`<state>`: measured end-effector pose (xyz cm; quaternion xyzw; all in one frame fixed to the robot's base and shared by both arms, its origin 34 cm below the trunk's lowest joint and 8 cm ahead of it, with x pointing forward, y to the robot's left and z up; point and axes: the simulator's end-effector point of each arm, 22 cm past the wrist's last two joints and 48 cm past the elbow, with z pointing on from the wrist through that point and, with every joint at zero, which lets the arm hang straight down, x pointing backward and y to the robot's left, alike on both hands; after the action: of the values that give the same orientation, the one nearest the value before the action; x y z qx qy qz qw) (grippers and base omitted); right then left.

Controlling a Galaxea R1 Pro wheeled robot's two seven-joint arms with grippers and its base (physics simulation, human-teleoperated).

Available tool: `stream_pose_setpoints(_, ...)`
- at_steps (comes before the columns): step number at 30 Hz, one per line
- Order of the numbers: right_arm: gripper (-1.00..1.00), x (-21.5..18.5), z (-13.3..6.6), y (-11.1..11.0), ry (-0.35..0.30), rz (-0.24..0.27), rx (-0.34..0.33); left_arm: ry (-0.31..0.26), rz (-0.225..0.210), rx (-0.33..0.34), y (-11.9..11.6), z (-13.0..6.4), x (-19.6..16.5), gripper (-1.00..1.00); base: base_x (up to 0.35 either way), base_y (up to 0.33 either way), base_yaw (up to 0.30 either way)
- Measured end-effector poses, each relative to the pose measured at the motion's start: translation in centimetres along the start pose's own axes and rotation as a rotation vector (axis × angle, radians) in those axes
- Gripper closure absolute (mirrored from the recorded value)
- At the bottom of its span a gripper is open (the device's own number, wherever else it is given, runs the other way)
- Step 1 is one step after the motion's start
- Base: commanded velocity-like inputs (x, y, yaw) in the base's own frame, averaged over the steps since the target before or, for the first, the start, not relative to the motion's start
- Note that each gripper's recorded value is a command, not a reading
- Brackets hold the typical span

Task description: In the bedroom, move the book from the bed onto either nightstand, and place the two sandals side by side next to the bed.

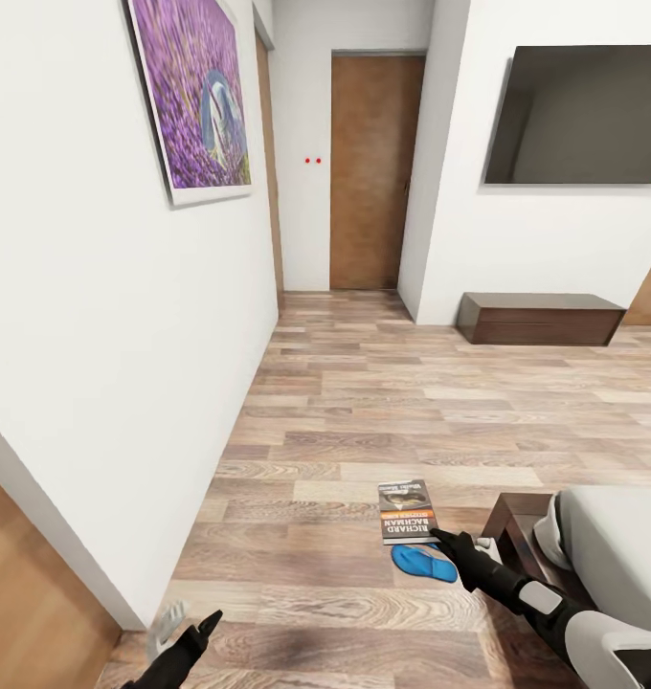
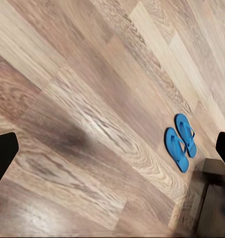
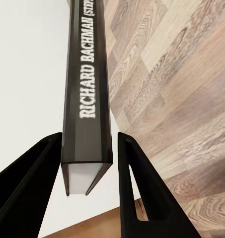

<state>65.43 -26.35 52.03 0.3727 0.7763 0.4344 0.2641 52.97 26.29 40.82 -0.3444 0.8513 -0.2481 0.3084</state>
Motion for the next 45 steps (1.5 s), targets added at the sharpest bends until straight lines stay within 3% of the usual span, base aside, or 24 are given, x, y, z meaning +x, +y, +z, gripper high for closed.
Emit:
stream_pose_setpoints(7, 1.00, 0.0, 0.0, 0.0, 0.001, 0.000, 0.000, 0.004, -0.007, 0.010, -0.9, 0.2, 2.1, -1.00, 0.001, 0.000, 0.000)
stream_pose_setpoints(35, 1.00, 0.0, 0.0, 0.0, 0.001, 0.000, 0.000, -0.006, 0.002, 0.005, -0.5, 0.0, 1.7, -1.00, 0.067, 0.042, 0.000)
stream_pose_setpoints(45, 1.00, 0.0, 0.0, 0.0, 0.001, 0.001, 0.001, -0.002, 0.012, -0.041, 0.5, 0.0, 1.7, -1.00, 0.037, 0.011, 0.000)
